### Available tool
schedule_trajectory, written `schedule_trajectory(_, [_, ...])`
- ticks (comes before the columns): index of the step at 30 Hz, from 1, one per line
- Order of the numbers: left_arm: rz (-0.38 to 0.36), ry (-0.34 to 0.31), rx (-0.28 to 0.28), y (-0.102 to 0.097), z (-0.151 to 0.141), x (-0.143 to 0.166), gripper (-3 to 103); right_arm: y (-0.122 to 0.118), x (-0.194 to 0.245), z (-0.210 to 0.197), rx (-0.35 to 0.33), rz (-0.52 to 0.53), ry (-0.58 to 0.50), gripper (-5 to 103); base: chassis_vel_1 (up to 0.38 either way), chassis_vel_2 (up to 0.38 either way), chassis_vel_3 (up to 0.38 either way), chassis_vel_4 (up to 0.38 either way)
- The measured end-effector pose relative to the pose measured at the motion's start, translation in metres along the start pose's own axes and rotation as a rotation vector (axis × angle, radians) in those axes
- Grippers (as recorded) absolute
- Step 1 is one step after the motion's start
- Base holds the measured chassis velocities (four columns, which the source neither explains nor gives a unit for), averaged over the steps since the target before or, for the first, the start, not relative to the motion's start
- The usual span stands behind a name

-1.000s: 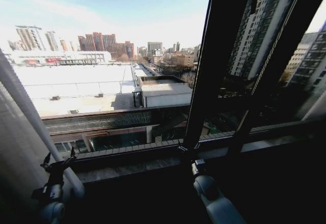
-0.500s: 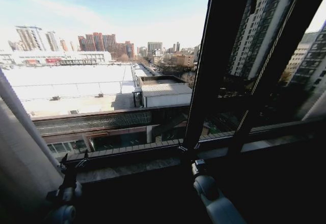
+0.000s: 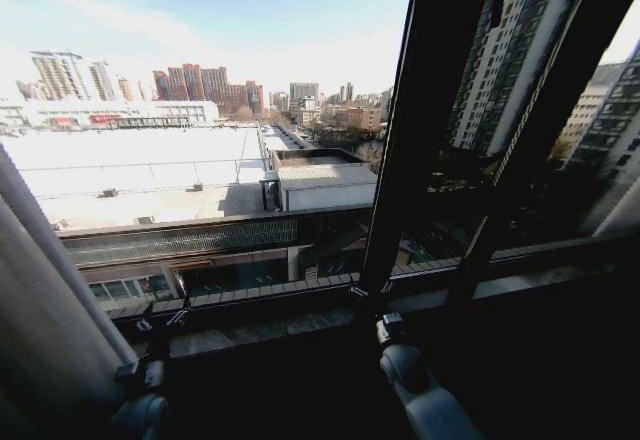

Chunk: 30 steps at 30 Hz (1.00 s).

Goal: Open the curtains by pulling them apart, changing their state from closed to fully open.

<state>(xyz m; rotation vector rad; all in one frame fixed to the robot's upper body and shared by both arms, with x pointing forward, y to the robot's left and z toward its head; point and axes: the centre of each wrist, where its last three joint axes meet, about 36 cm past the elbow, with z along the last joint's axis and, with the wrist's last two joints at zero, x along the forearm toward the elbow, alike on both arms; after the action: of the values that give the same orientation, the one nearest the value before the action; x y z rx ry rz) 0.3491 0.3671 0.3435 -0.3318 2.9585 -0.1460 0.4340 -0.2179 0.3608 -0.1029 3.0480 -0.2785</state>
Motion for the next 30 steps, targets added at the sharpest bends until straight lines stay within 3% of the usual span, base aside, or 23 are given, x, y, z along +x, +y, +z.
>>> schedule_trajectory(30, [-0.014,0.009,-0.018,-0.0003,0.0026,0.001,100,0.0,0.0,0.0,0.0,0.0,0.0,100,-0.005,-0.005,0.007,0.005])
